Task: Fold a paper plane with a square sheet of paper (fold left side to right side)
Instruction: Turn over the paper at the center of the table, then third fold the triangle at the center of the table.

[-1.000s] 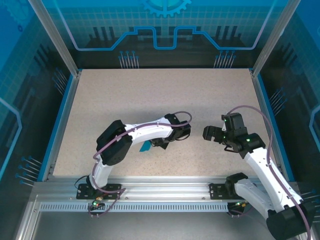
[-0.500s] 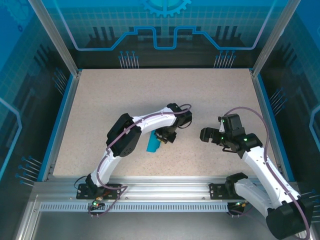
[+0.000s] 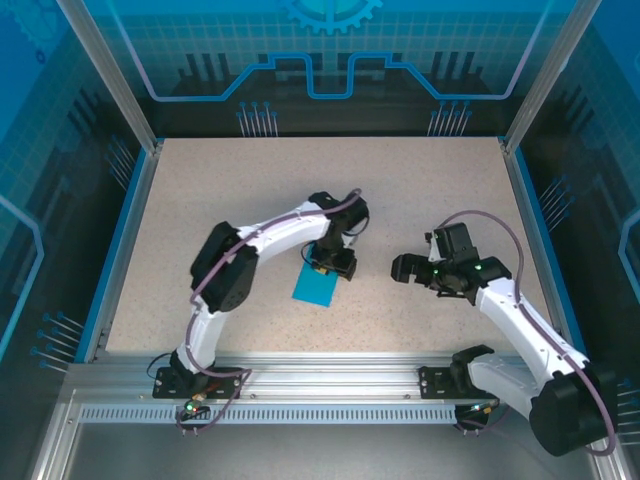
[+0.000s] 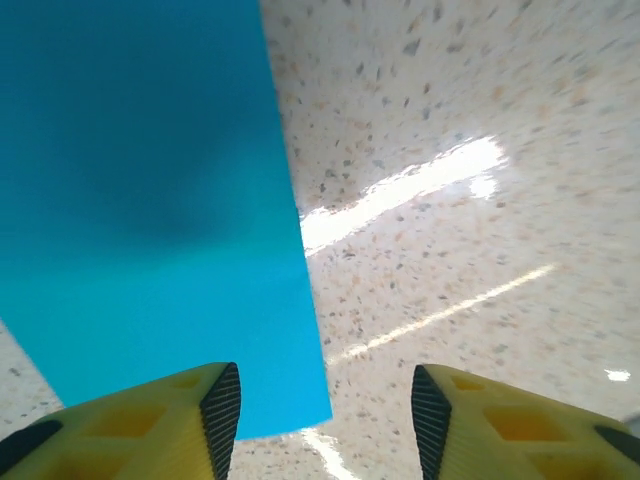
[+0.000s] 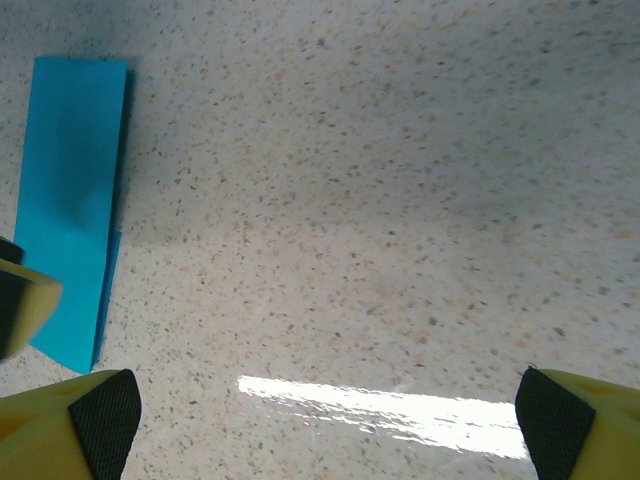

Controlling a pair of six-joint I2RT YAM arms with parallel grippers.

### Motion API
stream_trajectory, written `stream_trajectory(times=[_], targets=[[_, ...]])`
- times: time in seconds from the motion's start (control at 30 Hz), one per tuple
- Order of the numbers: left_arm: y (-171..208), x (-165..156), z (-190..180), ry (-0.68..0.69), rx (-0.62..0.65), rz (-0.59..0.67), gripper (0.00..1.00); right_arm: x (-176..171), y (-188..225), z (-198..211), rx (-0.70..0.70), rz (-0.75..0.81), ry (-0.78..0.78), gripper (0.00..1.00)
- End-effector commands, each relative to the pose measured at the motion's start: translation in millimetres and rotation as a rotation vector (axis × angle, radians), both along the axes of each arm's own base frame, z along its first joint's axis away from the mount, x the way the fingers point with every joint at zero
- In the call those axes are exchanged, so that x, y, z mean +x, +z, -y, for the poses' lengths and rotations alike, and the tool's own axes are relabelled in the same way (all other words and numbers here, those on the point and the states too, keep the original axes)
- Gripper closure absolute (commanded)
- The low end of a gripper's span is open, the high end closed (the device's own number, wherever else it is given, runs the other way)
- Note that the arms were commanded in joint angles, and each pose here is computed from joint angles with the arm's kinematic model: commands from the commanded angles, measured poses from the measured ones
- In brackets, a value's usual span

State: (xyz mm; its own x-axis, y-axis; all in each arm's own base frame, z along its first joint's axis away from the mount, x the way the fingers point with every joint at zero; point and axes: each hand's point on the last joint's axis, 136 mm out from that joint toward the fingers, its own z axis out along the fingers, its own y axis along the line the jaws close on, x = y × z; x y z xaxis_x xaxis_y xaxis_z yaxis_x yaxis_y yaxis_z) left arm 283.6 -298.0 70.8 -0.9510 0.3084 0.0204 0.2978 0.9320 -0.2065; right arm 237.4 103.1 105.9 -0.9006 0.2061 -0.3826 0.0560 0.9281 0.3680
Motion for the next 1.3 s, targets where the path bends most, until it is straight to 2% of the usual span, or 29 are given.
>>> stream_trajectory(times=[0.0, 0.07, 0.23, 0.37, 0.47, 0.6, 0.73, 1.07, 1.27], targets=[[48, 12, 3, 0.046, -0.236, 0.071, 0.46, 11, 2, -28, 0.061, 0.026, 0.043, 0.0], [57, 16, -11, 0.102, -0.318, 0.097, 0.44, 18, 0, -46, 0.057, 0.026, 0.077, 0.01], [57, 25, -64, 0.289, -0.401, 0.163, 0.38, 40, -10, -96, 0.064, -0.001, 0.154, 0.09], [45, 24, -94, 0.442, -0.502, 0.156, 0.33, 62, -19, -129, 0.04, -0.02, 0.178, 0.1], [31, 16, -106, 0.486, -0.502, 0.127, 0.31, 76, -29, -145, -0.009, -0.046, 0.187, 0.08], [12, 7, -101, 0.494, -0.534, 0.058, 0.3, 92, -37, -163, -0.023, -0.065, 0.203, 0.09], [-7, 3, -96, 0.502, -0.547, 0.003, 0.3, 96, -38, -175, -0.012, -0.053, 0.229, 0.13], [-28, 1, -81, 0.465, -0.569, -0.084, 0.3, 86, -36, -180, 0.025, -0.041, 0.284, 0.16], [-39, -1, -69, 0.437, -0.588, -0.126, 0.33, 78, -30, -178, 0.041, -0.016, 0.321, 0.17]])
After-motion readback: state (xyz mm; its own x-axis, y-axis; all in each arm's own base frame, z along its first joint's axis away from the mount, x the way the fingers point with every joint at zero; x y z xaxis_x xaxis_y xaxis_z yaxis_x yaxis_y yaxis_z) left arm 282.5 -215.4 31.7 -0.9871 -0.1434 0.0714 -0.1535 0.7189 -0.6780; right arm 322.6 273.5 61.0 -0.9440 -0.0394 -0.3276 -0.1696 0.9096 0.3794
